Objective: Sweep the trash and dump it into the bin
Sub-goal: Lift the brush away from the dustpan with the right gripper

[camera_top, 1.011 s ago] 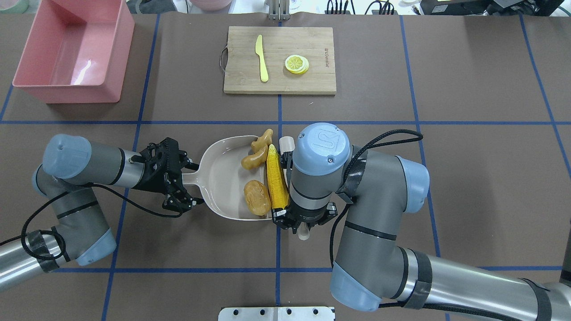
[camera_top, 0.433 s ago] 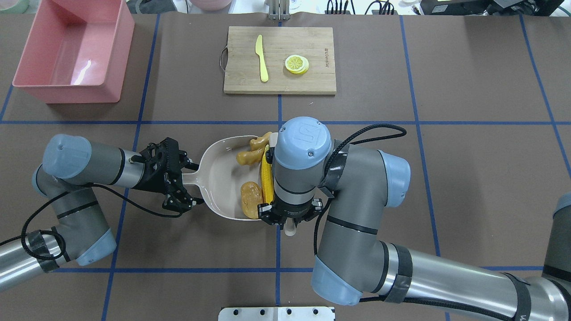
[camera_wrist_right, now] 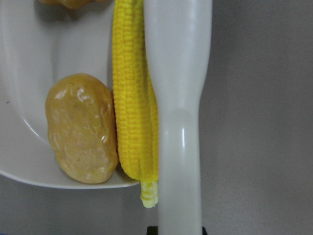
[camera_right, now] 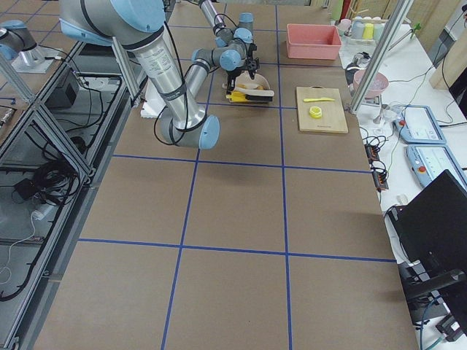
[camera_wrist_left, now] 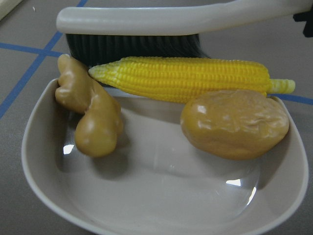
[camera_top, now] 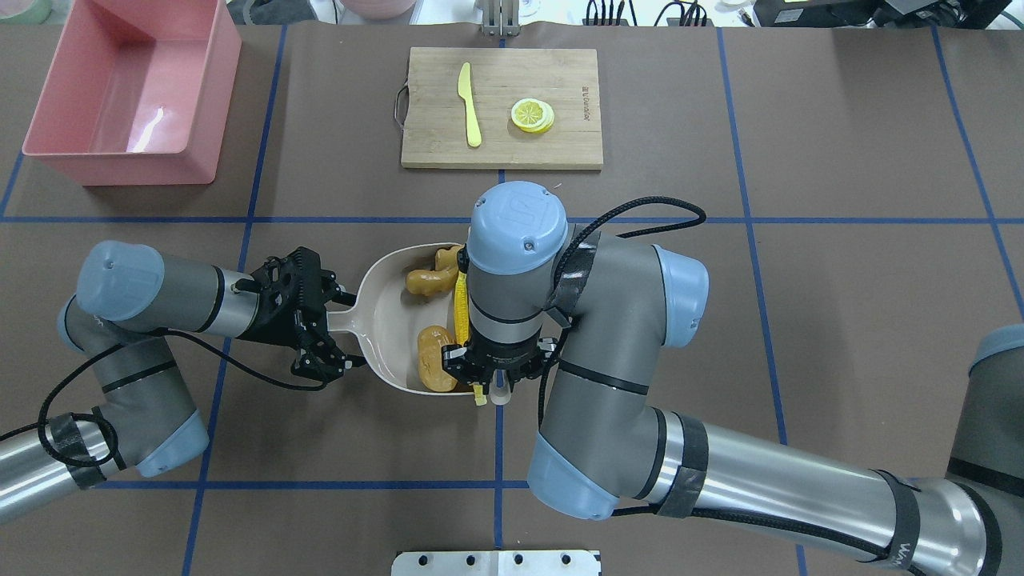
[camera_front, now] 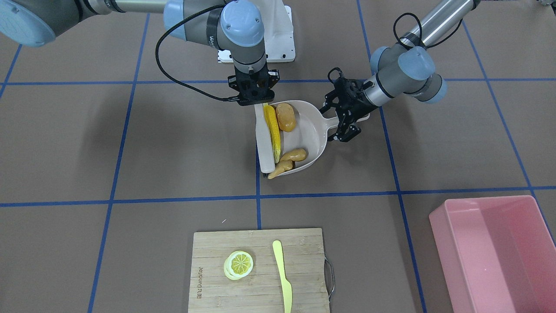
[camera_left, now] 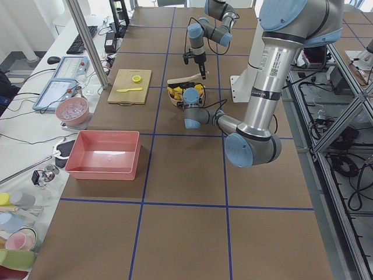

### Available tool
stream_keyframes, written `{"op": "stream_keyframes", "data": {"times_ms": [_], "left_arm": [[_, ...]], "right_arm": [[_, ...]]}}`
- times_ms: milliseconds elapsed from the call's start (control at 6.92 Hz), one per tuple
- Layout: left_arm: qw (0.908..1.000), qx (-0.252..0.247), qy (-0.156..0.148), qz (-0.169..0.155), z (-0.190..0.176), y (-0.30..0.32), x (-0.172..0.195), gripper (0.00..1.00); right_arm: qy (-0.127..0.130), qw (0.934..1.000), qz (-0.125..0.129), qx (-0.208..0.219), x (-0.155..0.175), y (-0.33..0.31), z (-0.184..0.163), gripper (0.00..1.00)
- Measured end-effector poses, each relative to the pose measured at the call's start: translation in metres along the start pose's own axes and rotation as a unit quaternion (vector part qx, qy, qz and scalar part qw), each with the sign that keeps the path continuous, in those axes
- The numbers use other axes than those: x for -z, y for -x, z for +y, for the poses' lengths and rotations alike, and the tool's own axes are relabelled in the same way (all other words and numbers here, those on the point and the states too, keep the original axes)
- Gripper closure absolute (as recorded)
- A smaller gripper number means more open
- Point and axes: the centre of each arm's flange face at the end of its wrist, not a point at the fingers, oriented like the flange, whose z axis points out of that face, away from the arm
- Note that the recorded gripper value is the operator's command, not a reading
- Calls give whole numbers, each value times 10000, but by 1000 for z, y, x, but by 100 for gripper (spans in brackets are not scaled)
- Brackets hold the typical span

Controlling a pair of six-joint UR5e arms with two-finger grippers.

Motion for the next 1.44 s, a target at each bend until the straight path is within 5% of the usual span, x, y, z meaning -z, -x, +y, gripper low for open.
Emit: {"op": "stream_keyframes", "data": {"times_ms": [867,1445], "left_arm": [[10000,-7,9,5,1,0,-1,2],[10000,-40,3,23,0,-2,-1,2]], "right_arm": [[27,10000,-88,-34,17,21,-23,100],[274,9994,-68,-204,68,-22,-46,100]]}}
